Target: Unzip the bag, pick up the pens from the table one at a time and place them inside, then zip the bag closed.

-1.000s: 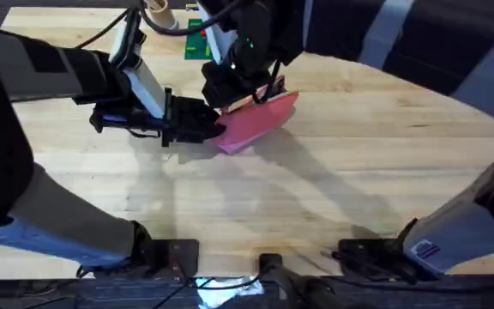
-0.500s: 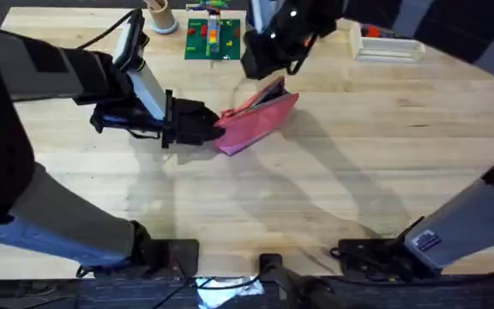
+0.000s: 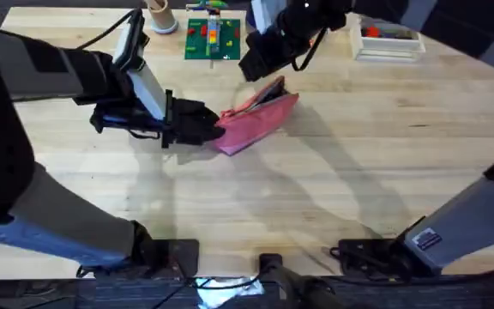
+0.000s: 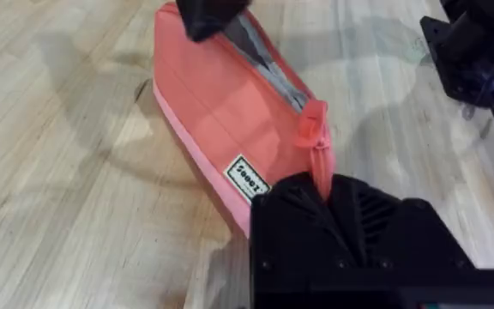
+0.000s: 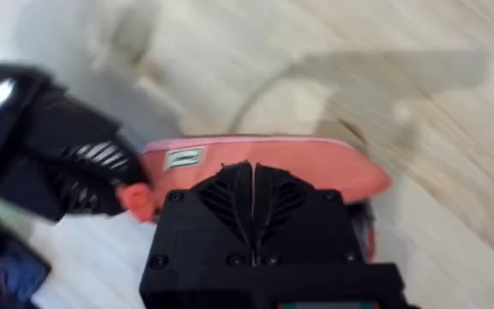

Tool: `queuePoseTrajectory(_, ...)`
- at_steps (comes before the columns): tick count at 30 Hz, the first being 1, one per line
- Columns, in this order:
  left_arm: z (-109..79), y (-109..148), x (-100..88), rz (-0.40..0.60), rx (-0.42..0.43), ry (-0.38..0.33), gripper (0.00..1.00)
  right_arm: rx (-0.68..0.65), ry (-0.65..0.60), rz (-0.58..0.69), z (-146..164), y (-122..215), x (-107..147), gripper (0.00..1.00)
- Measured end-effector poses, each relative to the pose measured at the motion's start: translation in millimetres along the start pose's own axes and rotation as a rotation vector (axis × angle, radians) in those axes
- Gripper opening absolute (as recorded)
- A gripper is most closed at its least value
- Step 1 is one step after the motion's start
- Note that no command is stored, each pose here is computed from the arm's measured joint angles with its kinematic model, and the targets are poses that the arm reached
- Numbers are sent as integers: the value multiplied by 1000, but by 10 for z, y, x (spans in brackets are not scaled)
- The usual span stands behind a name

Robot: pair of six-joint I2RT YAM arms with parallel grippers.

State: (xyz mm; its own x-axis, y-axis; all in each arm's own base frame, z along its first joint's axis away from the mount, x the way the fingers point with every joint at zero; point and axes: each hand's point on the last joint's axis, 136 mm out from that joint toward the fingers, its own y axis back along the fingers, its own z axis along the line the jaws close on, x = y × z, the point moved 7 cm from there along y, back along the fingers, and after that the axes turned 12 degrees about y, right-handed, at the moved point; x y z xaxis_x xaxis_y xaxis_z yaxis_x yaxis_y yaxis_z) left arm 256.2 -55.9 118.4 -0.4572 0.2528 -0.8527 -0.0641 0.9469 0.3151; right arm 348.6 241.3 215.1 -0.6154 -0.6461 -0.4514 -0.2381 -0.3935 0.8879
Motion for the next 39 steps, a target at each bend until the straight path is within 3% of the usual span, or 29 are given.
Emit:
queuePoseTrajectory(2, 0, 0, 0, 0, 0, 0, 43, -60, 56, -16, 62, 2, -15, 36)
queuePoseTrajectory(3, 0, 0, 0, 0, 0, 0, 43, -90, 80, -25, 92, 4, -21, 113)
queuePoseTrajectory(5, 0, 0, 0, 0, 0, 0, 43, -139, 118, -42, 144, 11, -34, 352)
queuePoseTrajectory(8, 0, 0, 0, 0, 0, 0, 43, -201, 144, -62, 208, 23, -48, 537)
queuePoseTrajectory(11, 0, 0, 0, 0, 0, 0, 43, -254, 163, -73, 262, 35, -45, 950)
queuePoseTrajectory(12, 0, 0, 0, 0, 0, 0, 43, -270, 172, -73, 279, 40, -38, 981)
queuePoseTrajectory(22, 0, 0, 0, 0, 0, 0, 43, -345, 274, -75, 410, 248, 41, 995)
queuePoseTrajectory(23, 0, 0, 0, 0, 0, 0, 43, -301, 320, -61, 436, 452, 11, 996)
queuePoseTrajectory(28, 0, 0, 0, 0, 0, 0, 43, -181, 449, -31, 523, 691, -73, 996)
queuePoseTrajectory(39, 0, 0, 0, 0, 0, 0, 43, -73, 579, 20, 659, 687, -88, 996)
